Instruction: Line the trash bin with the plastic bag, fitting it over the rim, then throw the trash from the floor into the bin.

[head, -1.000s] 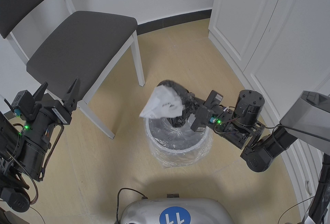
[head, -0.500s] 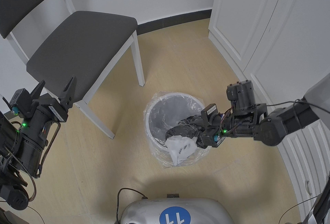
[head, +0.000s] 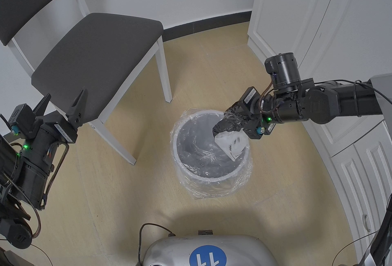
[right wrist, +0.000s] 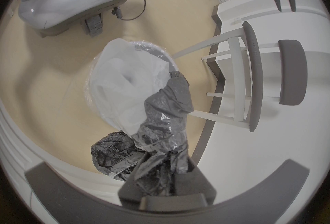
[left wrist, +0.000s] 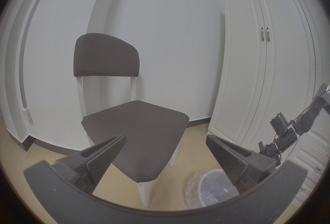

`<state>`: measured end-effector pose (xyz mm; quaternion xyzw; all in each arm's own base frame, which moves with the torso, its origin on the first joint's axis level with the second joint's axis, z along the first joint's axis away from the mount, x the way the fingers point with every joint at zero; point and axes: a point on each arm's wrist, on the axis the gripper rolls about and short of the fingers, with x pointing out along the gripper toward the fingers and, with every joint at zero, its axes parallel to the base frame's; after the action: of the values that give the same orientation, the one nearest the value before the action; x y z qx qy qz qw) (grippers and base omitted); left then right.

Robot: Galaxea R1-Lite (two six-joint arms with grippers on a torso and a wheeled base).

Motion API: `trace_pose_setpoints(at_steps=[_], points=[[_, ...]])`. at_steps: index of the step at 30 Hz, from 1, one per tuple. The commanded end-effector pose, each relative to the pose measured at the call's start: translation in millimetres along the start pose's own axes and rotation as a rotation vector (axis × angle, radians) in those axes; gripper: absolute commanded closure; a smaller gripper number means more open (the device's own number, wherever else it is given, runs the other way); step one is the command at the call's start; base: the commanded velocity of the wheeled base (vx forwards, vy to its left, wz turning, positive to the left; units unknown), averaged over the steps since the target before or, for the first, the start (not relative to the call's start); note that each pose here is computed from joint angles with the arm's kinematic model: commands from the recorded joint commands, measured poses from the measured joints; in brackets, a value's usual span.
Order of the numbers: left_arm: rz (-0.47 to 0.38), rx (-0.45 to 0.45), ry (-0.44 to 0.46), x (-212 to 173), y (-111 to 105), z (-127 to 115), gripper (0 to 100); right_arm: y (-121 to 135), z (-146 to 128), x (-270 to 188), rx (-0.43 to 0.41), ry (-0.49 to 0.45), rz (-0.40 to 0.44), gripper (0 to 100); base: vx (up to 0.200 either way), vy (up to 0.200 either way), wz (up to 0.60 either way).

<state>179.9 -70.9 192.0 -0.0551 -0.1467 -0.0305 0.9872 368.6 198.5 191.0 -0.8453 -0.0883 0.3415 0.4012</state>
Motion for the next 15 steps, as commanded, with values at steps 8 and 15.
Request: trace_pose_setpoints(at_steps=[8,15], points=[[0.003,0.001,-0.009,0.8,0.7,1.9,0,-6.3,21.9,31.6,-0.059,-0.018,0.031,100,0.000,0.000,0.00],[0.006,0.000,-0.012,1.4,1.1,2.4,0,-2.3,25.5,43.0,-0.060,-0.005,0.054,100,0.000,0.000,0.00]])
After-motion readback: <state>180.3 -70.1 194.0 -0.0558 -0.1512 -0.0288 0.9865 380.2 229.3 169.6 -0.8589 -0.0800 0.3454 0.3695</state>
